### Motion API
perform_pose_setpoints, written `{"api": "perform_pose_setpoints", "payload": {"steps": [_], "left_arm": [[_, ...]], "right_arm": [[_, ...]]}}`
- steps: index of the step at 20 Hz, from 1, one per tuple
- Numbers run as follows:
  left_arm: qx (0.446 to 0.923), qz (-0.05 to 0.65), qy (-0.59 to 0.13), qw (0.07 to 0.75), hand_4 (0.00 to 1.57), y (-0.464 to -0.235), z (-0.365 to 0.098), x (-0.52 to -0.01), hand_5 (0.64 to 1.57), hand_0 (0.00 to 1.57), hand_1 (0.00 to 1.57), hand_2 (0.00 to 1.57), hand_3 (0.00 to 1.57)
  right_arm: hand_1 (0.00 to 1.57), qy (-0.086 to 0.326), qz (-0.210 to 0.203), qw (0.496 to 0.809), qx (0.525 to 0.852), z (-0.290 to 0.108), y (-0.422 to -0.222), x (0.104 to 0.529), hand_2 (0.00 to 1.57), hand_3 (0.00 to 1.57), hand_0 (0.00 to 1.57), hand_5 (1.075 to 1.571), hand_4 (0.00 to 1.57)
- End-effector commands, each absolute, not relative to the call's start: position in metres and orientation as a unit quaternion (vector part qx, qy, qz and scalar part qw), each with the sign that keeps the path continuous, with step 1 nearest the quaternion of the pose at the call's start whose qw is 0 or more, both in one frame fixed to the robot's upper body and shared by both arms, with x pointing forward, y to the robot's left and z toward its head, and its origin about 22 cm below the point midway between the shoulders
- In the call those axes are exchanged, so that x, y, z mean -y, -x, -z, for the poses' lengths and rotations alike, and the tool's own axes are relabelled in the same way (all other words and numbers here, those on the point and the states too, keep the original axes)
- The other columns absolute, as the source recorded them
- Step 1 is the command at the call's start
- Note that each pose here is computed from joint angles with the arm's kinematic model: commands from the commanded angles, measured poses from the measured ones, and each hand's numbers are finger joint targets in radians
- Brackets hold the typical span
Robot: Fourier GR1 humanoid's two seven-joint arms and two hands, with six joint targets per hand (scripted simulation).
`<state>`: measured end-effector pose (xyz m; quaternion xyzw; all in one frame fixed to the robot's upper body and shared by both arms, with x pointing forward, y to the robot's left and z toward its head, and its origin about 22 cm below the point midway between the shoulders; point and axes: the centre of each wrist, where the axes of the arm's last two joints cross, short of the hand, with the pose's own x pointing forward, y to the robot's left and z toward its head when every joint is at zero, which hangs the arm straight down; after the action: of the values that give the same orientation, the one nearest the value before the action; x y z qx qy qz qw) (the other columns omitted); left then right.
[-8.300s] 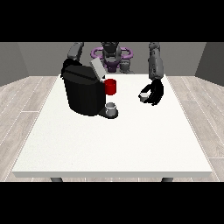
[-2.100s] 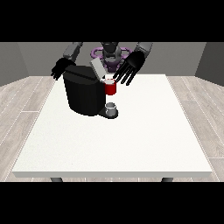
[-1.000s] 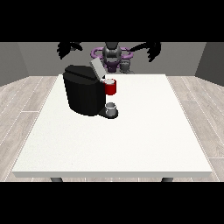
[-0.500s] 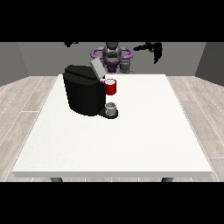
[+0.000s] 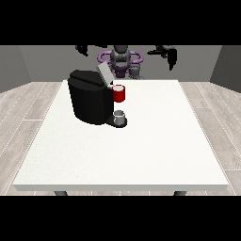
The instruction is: Insert the coffee pod into the coffee machine and close the lid
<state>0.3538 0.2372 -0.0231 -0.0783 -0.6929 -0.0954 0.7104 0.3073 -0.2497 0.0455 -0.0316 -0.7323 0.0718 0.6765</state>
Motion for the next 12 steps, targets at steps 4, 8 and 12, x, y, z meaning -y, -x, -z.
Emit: {"api": "perform_pose_setpoints", "payload": {"steps": [4,8,12], "left_arm": [[0.725,0.08,0.061,0.681,0.0,-0.351,-0.003,-0.242,1.571,0.0,0.0,0.0,0.0],[0.705,0.065,0.09,0.7,0.0,-0.33,-0.001,-0.239,1.571,0.0,0.0,0.0,0.0],[0.723,0.056,0.064,0.685,0.0,-0.317,0.005,-0.265,1.571,0.0,0.0,0.0,0.0]], "right_arm": [[0.0,0.006,-0.066,0.652,0.755,-0.075,-0.339,0.252,0.0,0.0,0.0,1.571,0.0],[0.0,0.015,-0.05,0.692,0.72,-0.044,-0.335,0.266,0.0,0.0,0.0,1.571,0.0],[0.0,-0.003,-0.065,0.672,0.737,-0.049,-0.341,0.261,0.0,0.0,0.0,1.571,0.0]]}}
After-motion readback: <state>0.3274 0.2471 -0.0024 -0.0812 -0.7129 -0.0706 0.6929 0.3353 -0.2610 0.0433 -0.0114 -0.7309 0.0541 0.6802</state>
